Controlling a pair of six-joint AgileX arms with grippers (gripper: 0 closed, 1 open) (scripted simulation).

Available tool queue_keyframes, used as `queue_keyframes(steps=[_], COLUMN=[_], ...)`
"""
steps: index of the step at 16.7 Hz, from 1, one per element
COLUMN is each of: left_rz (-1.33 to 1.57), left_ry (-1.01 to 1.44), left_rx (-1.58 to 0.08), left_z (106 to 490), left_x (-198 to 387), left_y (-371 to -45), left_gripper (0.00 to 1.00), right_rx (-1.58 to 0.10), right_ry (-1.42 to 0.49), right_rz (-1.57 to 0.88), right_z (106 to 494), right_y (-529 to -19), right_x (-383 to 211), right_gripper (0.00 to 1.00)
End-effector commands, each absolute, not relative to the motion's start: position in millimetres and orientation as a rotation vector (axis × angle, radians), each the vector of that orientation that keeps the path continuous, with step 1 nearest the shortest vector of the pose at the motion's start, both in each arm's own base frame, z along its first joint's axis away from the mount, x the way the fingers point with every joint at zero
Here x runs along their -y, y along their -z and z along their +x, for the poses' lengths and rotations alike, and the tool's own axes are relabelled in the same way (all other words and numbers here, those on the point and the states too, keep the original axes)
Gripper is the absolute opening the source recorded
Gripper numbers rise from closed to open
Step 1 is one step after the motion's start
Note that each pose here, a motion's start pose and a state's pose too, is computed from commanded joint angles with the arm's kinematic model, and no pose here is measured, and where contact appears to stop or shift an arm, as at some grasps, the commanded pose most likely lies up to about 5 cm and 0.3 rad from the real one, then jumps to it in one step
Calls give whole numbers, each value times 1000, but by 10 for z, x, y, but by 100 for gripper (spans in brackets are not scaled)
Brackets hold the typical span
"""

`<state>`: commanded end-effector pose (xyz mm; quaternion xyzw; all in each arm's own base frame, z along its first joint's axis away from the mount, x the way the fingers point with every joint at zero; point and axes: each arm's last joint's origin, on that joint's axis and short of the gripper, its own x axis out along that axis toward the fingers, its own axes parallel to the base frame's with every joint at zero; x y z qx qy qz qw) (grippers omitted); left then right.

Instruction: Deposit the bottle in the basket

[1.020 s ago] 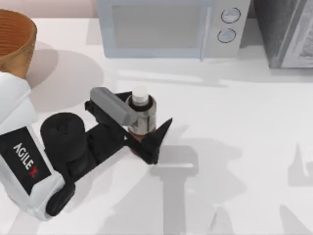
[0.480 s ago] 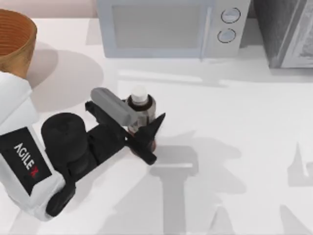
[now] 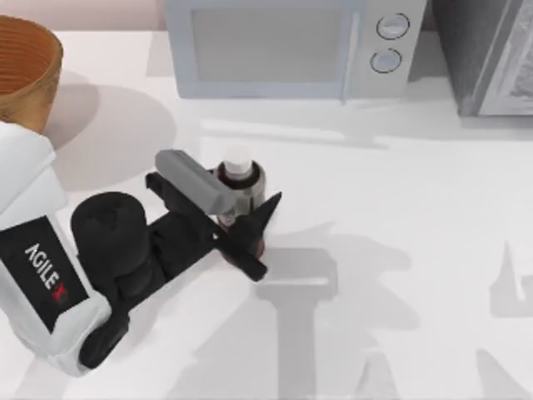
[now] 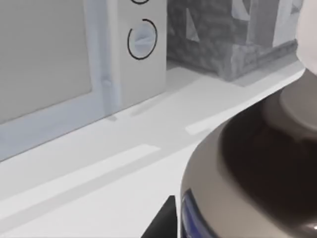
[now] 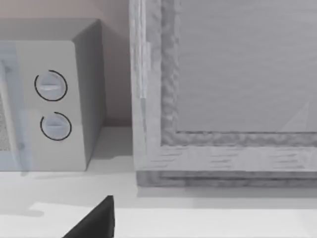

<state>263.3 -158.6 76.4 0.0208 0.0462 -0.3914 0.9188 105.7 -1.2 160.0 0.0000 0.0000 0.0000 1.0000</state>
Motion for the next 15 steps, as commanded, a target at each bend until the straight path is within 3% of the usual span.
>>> queue_keyframes(steps=[9,12,15], left_rz=[46,52,66], left_ry=[786,707,570], left_rx=[-69,10,102], left_z=[2744,3136,3622], left_x=[1557,1413,1036], left_y=[-857,-1220,-1899], left_gripper=[0,0,0], right_rx=[0,0,0], right_ry=[0,0,0], right_rz=[0,0,0], right_z=[1057,1057,1057], right_y=[-1600,-1600,-1600], right_x=[12,12,12], right_gripper=[100,100,100])
